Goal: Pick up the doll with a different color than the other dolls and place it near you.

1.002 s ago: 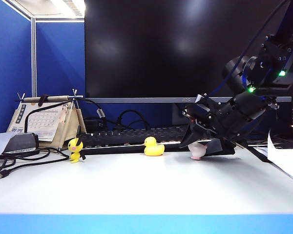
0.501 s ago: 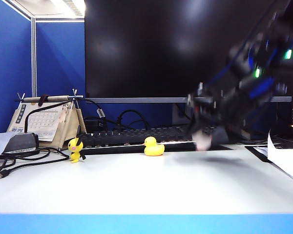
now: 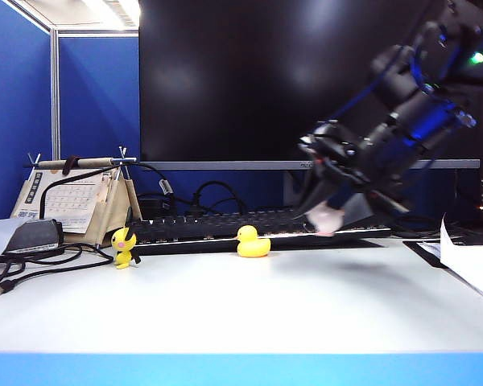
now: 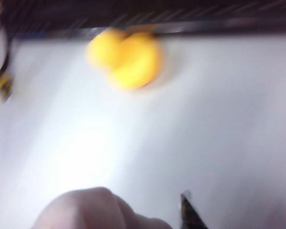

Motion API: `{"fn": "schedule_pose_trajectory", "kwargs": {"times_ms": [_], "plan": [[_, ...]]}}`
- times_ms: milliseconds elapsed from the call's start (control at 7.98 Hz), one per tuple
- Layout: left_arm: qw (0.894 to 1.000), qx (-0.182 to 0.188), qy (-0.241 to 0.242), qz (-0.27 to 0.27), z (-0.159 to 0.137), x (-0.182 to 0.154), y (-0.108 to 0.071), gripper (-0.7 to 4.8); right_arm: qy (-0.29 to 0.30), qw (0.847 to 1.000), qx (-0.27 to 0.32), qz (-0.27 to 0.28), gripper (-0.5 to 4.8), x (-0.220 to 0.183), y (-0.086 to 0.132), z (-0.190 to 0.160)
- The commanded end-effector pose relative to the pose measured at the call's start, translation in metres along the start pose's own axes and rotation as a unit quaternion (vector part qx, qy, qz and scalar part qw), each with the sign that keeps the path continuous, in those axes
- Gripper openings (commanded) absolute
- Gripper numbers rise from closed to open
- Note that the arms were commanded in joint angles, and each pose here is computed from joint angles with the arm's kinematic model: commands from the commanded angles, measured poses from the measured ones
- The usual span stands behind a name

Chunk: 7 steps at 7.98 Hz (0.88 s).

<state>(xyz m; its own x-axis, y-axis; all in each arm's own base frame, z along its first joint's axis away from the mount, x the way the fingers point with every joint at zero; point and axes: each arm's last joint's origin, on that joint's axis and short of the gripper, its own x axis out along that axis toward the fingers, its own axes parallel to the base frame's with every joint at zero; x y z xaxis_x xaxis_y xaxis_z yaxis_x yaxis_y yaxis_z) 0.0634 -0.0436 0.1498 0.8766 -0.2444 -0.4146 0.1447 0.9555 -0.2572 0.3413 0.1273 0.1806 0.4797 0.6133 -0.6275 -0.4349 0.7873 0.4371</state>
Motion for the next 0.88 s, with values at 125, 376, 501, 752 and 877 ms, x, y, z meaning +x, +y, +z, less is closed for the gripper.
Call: {"fn": "schedule_pose_trajectory", "kwargs": {"times_ms": [125,376,501,752,877], "plan": [[1.0,-0.001,-0.001,-0.001,0.001,0.0,0.0,0.24,0.005,0.994,-0.107,0.033,1.8,-0.01,0.071,-0.009],[1.0,0.0,-0.001,-0.001,0.001,0.0,0.0,0.24,-0.016,0.991,-0.108,0.073,1.74,-0.029,0.087,-0.056],[1.0,0.0,-0.001,-0.001,0.001,0.0,0.0,0.24,-0.008,0.992,-0.104,0.073,1.74,-0.027,0.083,-0.065],[1.0,0.0,-0.001,-0.001,0.001,0.0,0.0,0.24,0.021,0.993,-0.091,0.076,1.74,-0.01,0.078,-0.093],[1.0,0.0,-0.001,-0.001,0.001,0.0,0.0,0.24,0.03,0.992,-0.088,0.08,1.74,-0.004,0.08,-0.097]]}}
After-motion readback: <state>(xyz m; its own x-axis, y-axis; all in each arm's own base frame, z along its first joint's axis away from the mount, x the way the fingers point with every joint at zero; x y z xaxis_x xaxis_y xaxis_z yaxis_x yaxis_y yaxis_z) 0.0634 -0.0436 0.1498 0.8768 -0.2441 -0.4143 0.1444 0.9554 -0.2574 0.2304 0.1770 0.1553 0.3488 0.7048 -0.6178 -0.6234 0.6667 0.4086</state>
